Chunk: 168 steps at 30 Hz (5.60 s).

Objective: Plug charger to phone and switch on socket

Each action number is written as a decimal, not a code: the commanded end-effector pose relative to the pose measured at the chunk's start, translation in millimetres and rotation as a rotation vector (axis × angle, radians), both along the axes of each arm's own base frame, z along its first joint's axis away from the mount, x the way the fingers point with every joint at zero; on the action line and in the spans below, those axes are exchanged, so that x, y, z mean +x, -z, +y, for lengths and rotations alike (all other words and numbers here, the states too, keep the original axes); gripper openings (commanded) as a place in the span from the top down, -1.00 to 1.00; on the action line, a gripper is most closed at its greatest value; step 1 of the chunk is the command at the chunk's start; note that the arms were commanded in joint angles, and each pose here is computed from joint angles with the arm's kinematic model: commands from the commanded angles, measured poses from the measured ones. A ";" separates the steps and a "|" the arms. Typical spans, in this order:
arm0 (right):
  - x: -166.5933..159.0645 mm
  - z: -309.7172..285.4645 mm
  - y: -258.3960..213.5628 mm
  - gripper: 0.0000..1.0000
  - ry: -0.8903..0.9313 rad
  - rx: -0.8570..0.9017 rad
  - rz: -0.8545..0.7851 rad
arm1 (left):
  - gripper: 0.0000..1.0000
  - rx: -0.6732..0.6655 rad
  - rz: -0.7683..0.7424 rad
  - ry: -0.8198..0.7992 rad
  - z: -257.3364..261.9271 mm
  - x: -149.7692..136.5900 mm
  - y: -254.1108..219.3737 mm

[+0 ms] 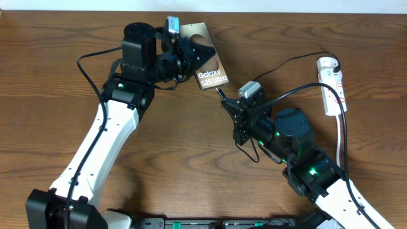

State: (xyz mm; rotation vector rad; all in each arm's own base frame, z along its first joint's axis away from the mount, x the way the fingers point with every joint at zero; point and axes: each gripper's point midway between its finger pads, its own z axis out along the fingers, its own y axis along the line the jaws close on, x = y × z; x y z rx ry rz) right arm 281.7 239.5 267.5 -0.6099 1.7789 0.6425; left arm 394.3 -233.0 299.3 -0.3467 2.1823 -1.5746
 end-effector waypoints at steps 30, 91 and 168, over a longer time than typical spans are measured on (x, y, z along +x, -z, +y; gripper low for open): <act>13.4 -8.4 6.5 0.97 0.088 -0.043 -0.015 | 0.86 0.004 -0.033 0.025 -8.3 -5.5 -8.1; 26.8 -1.9 -13.8 0.97 0.217 0.226 0.079 | 0.86 0.092 -0.124 0.067 -29.7 -15.6 -0.8; 9.2 -40.2 -81.8 -0.78 0.220 0.273 -0.063 | 0.85 0.170 -0.223 0.283 -48.3 -50.4 13.7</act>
